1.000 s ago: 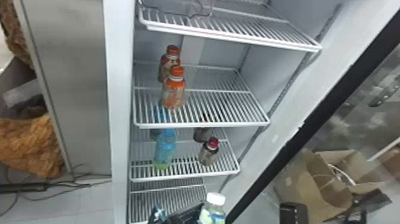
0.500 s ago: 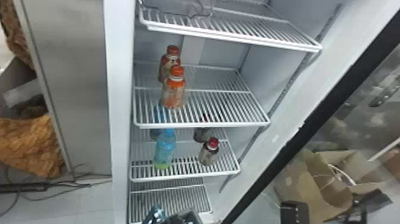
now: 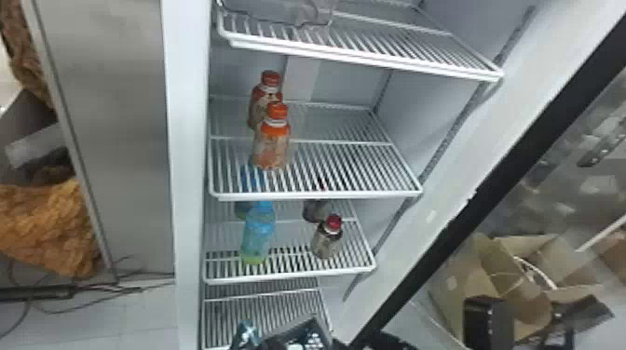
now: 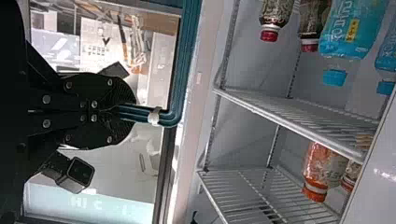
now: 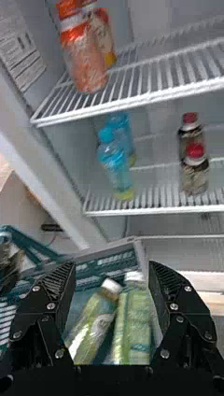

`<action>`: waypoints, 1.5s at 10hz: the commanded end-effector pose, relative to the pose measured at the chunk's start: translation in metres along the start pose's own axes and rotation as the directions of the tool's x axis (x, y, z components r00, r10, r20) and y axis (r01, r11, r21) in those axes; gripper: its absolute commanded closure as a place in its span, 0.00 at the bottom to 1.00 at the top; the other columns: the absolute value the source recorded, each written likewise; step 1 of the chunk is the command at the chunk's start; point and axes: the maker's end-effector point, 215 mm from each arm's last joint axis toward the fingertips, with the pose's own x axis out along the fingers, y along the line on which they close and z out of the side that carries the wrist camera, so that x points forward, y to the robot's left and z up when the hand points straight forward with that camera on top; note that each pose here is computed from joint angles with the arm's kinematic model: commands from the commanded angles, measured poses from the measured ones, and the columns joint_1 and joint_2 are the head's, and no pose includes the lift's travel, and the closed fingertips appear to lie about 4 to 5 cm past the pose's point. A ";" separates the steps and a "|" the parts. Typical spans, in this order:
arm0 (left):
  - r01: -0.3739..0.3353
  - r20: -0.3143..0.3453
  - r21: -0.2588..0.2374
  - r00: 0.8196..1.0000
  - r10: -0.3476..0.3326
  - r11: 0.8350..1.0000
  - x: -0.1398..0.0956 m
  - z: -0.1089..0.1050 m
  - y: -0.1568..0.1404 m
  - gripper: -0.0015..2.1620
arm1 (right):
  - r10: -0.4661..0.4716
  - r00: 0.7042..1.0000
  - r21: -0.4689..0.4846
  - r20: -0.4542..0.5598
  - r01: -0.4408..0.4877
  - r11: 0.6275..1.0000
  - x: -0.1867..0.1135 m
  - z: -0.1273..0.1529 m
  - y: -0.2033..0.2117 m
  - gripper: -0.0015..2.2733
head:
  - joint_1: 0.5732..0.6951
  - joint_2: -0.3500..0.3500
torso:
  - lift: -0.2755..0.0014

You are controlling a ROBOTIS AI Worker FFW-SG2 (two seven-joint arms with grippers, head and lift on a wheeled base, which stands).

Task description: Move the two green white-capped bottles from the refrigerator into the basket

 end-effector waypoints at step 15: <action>-0.001 -0.024 -0.006 1.000 0.000 1.000 0.005 -0.008 0.001 0.56 | -0.041 0.741 -0.146 0.670 0.185 0.972 0.002 0.135 -0.065 0.23 | 1.00 0.00 | 0.98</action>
